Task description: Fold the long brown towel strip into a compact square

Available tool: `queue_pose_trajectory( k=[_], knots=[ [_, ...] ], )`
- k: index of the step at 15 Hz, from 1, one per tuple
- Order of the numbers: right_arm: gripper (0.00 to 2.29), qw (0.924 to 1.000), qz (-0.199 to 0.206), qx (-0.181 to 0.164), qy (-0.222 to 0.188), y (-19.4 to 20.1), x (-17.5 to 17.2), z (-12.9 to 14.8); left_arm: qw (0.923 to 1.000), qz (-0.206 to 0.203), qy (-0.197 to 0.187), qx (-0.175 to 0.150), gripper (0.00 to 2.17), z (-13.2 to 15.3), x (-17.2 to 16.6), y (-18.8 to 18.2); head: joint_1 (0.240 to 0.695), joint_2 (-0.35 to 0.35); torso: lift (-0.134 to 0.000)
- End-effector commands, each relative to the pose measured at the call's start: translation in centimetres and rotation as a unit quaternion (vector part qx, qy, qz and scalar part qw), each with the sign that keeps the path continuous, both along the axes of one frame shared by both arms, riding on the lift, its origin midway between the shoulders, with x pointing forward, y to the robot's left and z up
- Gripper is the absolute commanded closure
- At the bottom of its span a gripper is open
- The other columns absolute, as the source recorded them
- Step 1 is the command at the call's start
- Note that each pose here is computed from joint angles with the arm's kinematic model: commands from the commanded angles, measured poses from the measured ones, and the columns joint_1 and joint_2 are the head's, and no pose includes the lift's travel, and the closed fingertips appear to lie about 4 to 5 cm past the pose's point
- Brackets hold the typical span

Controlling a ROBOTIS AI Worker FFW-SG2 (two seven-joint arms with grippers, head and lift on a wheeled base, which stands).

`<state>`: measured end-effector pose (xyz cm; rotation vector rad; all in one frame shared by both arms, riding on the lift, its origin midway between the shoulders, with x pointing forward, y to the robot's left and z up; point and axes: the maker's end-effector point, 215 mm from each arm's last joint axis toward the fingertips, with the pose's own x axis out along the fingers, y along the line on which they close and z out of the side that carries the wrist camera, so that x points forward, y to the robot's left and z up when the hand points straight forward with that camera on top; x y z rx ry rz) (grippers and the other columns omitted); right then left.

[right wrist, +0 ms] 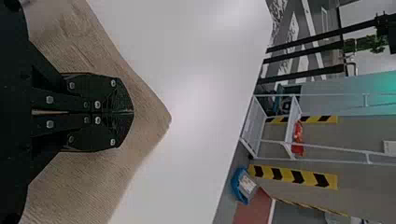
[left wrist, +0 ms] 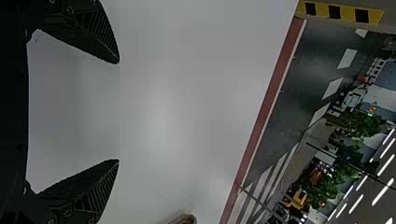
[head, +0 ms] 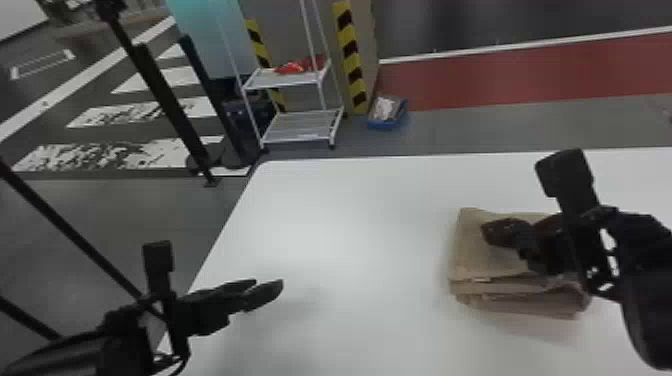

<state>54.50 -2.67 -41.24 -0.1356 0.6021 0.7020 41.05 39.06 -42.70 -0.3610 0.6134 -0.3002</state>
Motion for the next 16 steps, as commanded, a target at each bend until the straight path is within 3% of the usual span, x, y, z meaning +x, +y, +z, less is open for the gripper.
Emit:
queue_pose_trajectory(
  k=[1,5,9,13,16],
  knots=[
    [1.86,0.9984,0.011,0.013,0.053,1.4,-5.0,-0.7,1.0000,0.002,0.000,0.001,0.13,0.2,-0.2,0.4,0.695,0.350,-0.128],
    [1.86,0.9965,-0.004,0.027,0.079,0.5,-8.8,-0.6,1.0000,-0.004,-0.002,-0.002,0.13,0.3,-0.3,0.0,0.695,0.350,-0.128],
    [1.86,0.9958,-0.052,0.015,0.073,-4.2,-7.2,-1.7,1.0000,-0.007,-0.001,-0.001,0.13,0.2,-0.7,-0.3,0.695,0.350,-0.128],
    [1.86,0.9936,-0.093,0.022,0.060,-8.1,-5.9,-0.7,1.0000,-0.004,0.001,0.001,0.13,0.1,-0.7,-0.2,0.695,0.350,-0.128],
    [1.86,0.9909,-0.112,0.053,0.052,-9.9,-5.7,1.0,1.0000,-0.001,0.002,0.002,0.13,0.0,-0.6,0.0,0.695,0.339,-0.128]
  ],
)
